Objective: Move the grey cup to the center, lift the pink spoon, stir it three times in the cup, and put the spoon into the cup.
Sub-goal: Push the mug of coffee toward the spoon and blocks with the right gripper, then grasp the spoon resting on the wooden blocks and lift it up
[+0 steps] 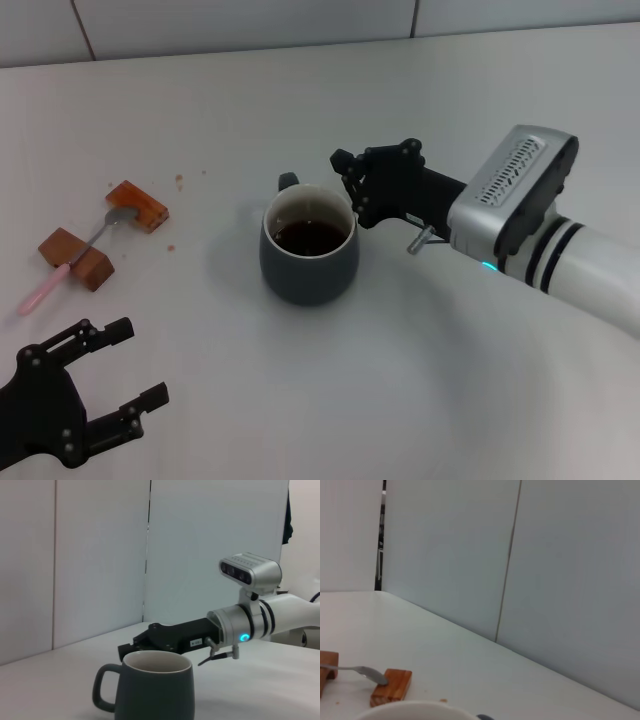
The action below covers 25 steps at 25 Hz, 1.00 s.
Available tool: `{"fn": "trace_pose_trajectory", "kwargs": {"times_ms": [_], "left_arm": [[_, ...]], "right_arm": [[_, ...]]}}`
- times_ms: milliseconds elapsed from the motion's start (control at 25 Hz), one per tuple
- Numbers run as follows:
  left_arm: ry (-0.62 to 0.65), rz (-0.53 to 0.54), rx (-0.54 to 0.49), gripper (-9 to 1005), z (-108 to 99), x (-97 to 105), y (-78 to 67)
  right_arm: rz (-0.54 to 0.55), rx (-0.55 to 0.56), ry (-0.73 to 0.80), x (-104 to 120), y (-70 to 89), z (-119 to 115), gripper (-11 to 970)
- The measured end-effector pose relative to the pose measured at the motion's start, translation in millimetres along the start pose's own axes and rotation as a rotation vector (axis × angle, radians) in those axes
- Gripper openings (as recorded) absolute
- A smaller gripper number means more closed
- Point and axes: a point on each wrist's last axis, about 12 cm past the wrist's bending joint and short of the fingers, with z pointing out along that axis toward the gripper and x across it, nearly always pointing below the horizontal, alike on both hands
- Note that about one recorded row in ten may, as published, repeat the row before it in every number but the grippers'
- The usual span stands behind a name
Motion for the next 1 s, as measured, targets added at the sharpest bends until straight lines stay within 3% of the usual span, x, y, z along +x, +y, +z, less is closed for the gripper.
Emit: {"fn": "trace_pose_trajectory", "kwargs": {"times_ms": [240,360,480,520,560,680,880,1000], "left_arm": [[-0.003,0.001,0.0,783,0.9,0.6,-1.3],[-0.004,0.0,-0.005,783,0.5,0.7,-1.3],[-0.012,0.002,-0.019,783,0.7,0.5,-1.0],[-0.015,0.002,-0.022,783,0.8,0.4,-0.9],[-0.021,0.004,-0.029,783,1.6,-0.2,-0.2],[-0.031,0.013,-0.035,783,2.7,-1.1,0.3],[-0.052,0.027,-0.039,782,6.8,-4.2,2.9],[-0.065,0.036,-0.035,782,9.6,-5.4,2.8]], "right_arm": [[0.017,0.011,-0.014,-2.6,-0.2,1.6,23],[0.054,0.072,-0.066,3.9,-6.3,-15.7,24],[0.085,0.173,-0.197,12.0,-16.4,-54.8,24],[0.098,0.228,-0.292,14.9,-20.3,-82.6,24],[0.098,0.228,-0.292,14.9,-20.3,-82.6,24],[0.079,0.272,-0.458,14.3,-20.7,-131.1,25],[0.037,0.191,-0.631,9.7,-7.0,-194.5,25],[0.062,0.064,-0.607,11.4,-0.6,-215.4,26]]}}
